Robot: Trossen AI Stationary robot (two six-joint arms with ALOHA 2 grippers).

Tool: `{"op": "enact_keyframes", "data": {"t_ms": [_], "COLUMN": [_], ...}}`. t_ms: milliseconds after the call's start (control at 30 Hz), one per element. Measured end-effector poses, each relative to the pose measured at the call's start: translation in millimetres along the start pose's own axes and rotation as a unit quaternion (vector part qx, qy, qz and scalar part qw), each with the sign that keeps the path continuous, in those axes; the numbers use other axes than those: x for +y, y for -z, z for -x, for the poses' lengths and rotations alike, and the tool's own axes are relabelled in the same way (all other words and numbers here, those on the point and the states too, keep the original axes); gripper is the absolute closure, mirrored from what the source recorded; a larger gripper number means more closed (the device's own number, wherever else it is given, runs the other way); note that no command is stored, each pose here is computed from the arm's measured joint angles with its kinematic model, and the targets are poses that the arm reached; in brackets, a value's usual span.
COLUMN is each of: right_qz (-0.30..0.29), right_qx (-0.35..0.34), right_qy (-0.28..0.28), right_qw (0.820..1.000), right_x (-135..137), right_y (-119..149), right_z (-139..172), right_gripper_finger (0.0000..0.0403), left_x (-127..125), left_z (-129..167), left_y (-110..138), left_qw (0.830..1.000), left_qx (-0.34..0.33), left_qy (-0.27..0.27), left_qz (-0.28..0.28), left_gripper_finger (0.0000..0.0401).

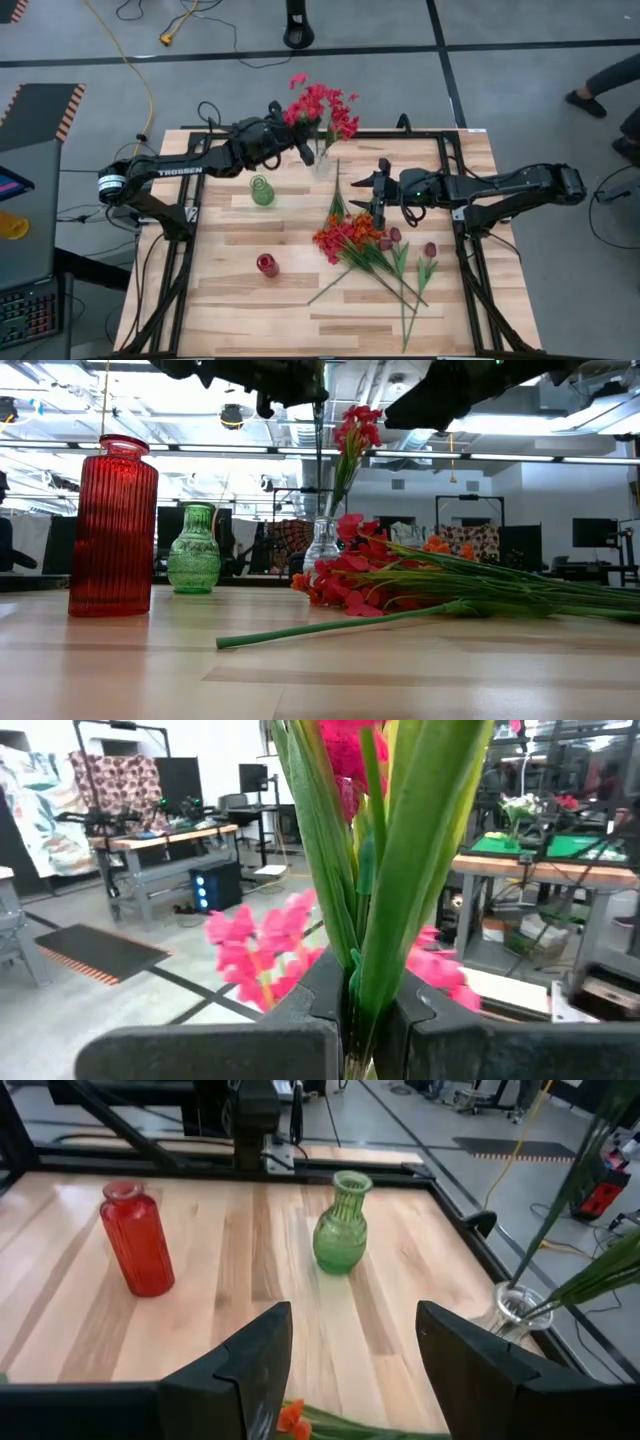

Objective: Sort flowers into vase by color
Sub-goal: Put the right red flower into the vase

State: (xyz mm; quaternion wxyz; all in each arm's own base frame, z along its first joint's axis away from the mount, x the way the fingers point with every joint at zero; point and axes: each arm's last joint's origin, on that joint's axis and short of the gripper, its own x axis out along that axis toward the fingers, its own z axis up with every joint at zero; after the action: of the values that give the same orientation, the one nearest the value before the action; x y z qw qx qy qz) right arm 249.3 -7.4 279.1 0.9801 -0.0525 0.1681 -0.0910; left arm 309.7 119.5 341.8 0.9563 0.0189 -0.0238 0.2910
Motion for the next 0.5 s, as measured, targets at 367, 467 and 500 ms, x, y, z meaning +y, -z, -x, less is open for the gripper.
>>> {"op": "enact_keyframes", "data": {"t_ms": [367, 467, 500], "right_qz": [0.001, 0.001, 0.001], "right_qx": [0.003, 0.003, 0.003], "right_qy": [-0.001, -0.001, -0.001], "right_qw": [1.000, 1.000, 1.000], "right_x": [0, 0, 0], "right_y": [1, 1, 1], "right_z": [-1, -1, -1], "right_gripper_finger": [0.0163, 0.0163, 0.0163], "left_x": [24, 24, 24], "left_z": [-4, -4, -3], "left_y": [2, 8, 10], "left_qw": [0.999, 0.999, 0.999], "left_qx": [-0.006, -0.002, -0.001], "left_qy": [-0.012, -0.012, -0.013], "left_qz": [0.042, 0.049, 0.051], "left_gripper_finger": [0.0394, 0.0394, 0.0394]}}
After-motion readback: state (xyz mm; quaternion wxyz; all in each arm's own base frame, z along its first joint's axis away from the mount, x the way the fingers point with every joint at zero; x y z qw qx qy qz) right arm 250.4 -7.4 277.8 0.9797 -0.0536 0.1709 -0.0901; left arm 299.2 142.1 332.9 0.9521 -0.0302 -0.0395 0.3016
